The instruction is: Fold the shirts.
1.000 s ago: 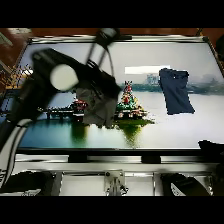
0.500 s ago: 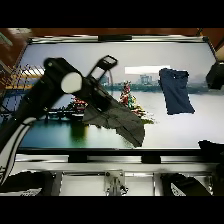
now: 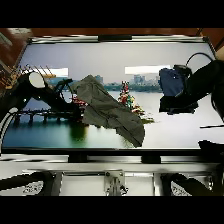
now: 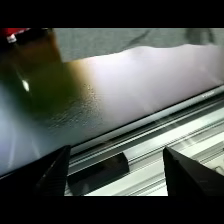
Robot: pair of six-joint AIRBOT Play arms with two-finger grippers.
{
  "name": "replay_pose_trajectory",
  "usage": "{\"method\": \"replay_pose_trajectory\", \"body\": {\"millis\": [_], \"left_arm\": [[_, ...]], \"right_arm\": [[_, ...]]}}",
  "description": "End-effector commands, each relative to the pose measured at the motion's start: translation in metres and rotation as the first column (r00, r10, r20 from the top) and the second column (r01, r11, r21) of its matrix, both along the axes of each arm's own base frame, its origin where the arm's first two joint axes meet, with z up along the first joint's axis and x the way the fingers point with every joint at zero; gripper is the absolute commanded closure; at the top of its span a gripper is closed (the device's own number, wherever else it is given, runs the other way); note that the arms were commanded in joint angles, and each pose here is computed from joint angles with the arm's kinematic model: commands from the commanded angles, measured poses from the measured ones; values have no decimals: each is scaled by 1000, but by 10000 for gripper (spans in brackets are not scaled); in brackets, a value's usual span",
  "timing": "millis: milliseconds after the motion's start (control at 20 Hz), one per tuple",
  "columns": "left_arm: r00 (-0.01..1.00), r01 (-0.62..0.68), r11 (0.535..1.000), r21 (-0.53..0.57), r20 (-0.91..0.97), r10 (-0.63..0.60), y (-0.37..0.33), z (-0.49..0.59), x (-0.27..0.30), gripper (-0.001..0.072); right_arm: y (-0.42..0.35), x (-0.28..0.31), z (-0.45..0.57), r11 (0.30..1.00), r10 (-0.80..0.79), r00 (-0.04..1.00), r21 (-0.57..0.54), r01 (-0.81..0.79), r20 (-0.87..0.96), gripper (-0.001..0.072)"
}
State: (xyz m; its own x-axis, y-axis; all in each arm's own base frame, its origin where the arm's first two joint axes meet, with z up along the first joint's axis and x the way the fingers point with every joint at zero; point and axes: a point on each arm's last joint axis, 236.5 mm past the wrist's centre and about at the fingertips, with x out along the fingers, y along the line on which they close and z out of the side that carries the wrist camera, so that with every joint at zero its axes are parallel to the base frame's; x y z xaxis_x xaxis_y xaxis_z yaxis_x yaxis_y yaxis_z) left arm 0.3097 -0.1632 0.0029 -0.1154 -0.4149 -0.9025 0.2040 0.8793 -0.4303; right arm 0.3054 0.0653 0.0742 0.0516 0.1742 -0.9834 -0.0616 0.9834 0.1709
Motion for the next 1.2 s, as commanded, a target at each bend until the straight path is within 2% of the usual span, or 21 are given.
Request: {"method": "replay_pose_trajectory", "body": {"millis": [0,100,300,650,750,800,900,1000,1100,1150], "left_arm": [[987,-161,984,-75,10,162,12,-49,10,-13],[979,-202,976,-81,22,204,10,-66,19,-13],[976,-217,963,-163,-27,215,-12,-89,27,-8],[971,-235,958,-166,10,240,-31,-109,40,-1],[961,-262,944,-198,34,274,-44,-106,50,116],[956,-277,937,-214,39,292,-49,-104,54,117],[944,-319,923,-214,18,330,-51,-103,56,423],[941,-330,920,-213,-2,337,-52,-102,53,456],[951,-307,927,-215,-27,309,-53,-100,44,623],[962,-270,937,-221,-26,271,-54,-99,39,676]], "right_arm": [[16,1,-43,993,-24,996,110,33,-80,81],[19,6,-52,992,-31,995,121,42,-90,81],[21,12,-57,990,-41,995,130,52,-88,81],[22,14,-57,988,-65,994,132,76,-86,81],[24,19,-56,985,-82,994,144,92,-72,81],[27,21,-56,983,-92,994,151,101,-65,81],[31,22,-59,987,-73,996,137,79,-52,81],[38,13,-72,992,-33,997,122,41,-67,81],[38,-9,-96,993,-22,990,108,38,-140,81],[36,-22,-107,994,-15,983,101,34,-180,81]]}}
